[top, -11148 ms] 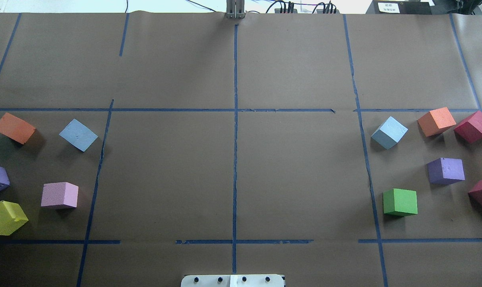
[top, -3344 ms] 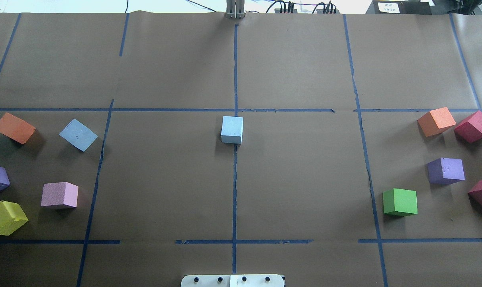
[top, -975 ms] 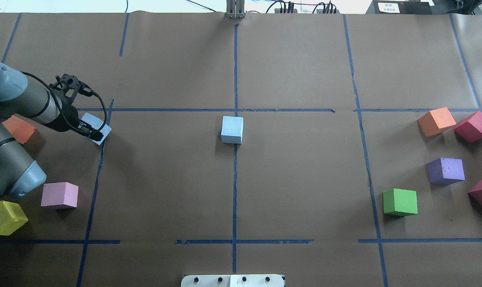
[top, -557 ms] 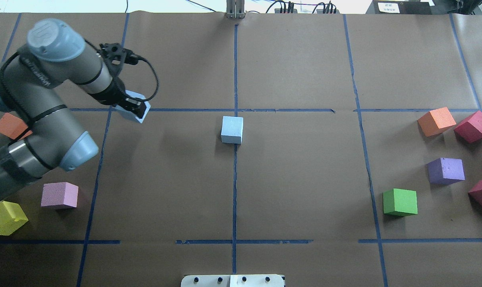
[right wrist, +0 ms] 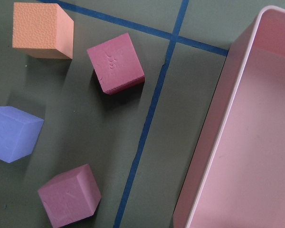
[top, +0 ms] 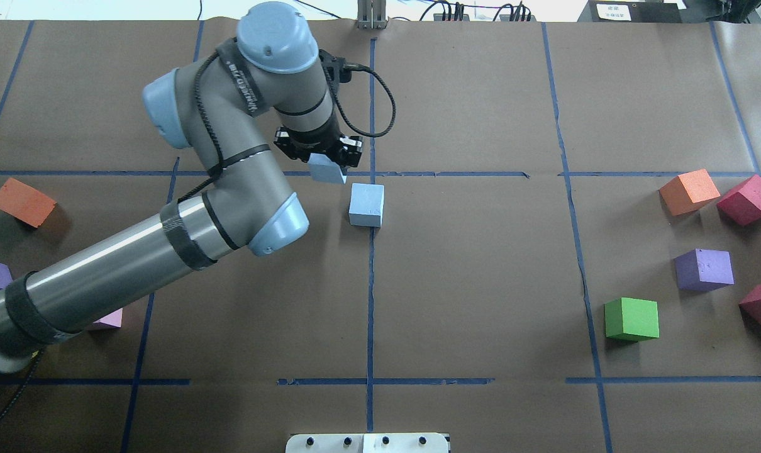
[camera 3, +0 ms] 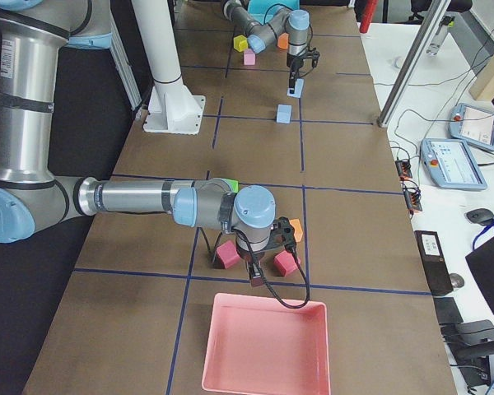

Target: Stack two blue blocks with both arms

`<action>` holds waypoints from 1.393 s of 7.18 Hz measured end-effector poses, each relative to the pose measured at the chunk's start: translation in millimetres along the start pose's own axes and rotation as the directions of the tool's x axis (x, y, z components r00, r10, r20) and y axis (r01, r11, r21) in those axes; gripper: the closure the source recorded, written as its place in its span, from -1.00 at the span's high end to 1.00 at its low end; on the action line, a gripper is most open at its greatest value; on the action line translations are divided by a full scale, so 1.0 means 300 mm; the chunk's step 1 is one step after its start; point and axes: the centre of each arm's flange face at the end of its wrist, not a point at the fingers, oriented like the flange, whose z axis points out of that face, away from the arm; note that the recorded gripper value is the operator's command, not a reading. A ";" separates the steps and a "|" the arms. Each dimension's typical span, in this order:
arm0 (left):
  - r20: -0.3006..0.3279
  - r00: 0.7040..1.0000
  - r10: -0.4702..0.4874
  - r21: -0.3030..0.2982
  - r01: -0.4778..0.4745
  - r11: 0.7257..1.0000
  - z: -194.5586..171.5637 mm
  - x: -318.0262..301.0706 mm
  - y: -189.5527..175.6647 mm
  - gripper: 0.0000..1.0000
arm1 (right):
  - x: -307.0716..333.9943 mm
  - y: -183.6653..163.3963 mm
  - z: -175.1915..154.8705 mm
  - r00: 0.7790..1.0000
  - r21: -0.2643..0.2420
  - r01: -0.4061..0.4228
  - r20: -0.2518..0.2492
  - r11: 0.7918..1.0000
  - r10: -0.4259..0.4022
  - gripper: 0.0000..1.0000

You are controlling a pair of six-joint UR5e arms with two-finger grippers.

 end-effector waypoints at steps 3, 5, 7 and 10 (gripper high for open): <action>0.019 1.000 -0.020 0.000 0.020 1.000 0.064 0.141 0.061 -0.03 | 0.001 0.001 0.002 1.000 -0.001 -0.001 0.000 1.000 0.001 0.99; 0.038 0.999 -0.014 0.000 0.014 1.000 0.108 0.157 0.088 0.13 | 0.002 0.003 0.003 1.000 -0.002 -0.001 0.001 1.000 0.001 0.99; 0.043 0.999 -0.012 -0.005 0.012 1.000 0.127 0.156 0.100 0.69 | 0.001 0.001 0.002 1.000 -0.001 -0.001 0.001 1.000 0.001 0.99; 0.034 0.999 -0.001 -0.012 0.002 1.000 0.144 0.176 0.127 0.99 | 0.001 0.001 0.002 1.000 -0.001 -0.001 0.000 1.000 0.001 0.99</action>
